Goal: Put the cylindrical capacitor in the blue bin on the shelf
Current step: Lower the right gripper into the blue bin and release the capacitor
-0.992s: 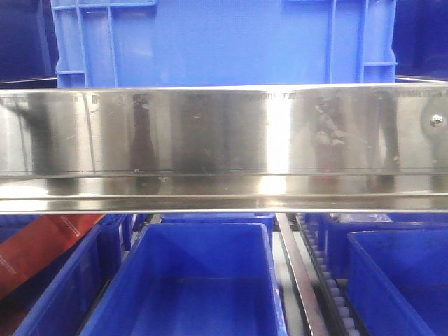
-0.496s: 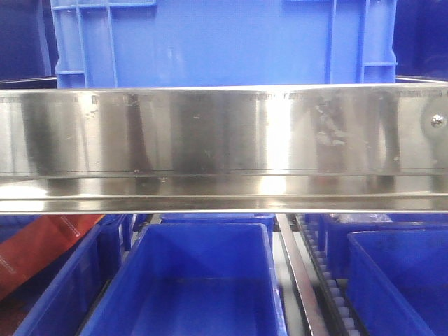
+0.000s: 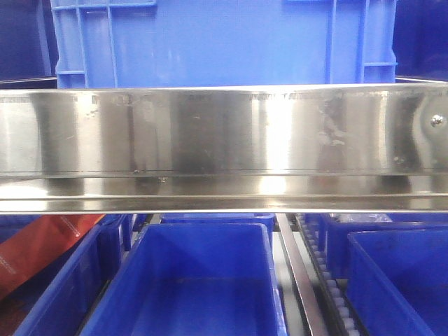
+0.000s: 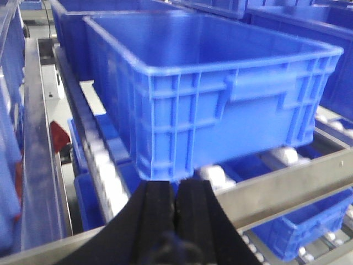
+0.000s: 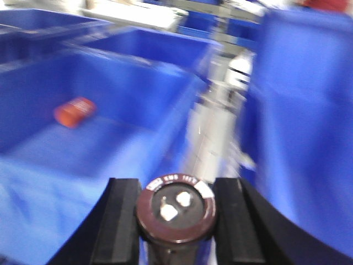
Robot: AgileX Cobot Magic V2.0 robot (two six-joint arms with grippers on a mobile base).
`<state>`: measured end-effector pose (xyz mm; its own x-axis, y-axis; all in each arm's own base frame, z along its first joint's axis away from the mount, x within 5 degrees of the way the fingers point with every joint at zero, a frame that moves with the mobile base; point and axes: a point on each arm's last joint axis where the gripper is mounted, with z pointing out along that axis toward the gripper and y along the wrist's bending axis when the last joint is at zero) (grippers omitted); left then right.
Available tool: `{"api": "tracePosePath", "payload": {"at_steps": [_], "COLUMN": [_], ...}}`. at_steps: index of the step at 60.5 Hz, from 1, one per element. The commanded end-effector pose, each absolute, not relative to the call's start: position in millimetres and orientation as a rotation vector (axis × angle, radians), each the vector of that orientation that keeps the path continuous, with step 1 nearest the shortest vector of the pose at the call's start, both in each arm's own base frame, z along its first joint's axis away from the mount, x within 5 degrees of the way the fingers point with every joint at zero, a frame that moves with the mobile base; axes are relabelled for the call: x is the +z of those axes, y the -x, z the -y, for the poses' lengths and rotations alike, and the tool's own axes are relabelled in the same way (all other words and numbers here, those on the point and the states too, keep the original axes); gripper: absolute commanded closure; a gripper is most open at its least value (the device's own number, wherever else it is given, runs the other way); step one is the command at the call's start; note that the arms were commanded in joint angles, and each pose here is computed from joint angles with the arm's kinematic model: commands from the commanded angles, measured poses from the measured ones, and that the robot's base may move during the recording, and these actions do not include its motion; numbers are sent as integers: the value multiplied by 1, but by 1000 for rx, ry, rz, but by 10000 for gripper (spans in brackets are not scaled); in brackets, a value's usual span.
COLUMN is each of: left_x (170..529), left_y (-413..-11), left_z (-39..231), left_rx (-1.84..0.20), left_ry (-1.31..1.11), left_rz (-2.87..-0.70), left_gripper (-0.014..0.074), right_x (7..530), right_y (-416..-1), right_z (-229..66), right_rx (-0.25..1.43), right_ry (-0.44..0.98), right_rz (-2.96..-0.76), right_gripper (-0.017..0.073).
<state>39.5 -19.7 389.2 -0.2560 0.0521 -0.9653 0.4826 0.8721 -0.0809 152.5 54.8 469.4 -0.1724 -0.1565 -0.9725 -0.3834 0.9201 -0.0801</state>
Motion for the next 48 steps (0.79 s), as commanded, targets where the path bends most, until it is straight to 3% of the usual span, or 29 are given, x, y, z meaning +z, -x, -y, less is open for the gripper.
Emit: {"api": "tracePosePath", "payload": {"at_steps": [1,14,26,48], "left_x": [386,383,383,383], "left_y": [-35,-33,-33,-33], "left_z": [16,15,15,15], "left_rx": [-438,-430,-430,-430], "left_ry": [-399,-403,-403,-403], "left_rz": [-1804,-1833,-1833,-1833], "left_gripper": [704,704,704,704], "right_x": [487,498,471,397], "right_y": [-177,-242,-303,-365], "right_z": [-74,-131,-175,-209], "right_rx": [243,316,321,302], "right_ry": [467,592,671,730], "right_rz": [-1715,-1772,-1910,-2105], "right_gripper": [721,721,721,721]}}
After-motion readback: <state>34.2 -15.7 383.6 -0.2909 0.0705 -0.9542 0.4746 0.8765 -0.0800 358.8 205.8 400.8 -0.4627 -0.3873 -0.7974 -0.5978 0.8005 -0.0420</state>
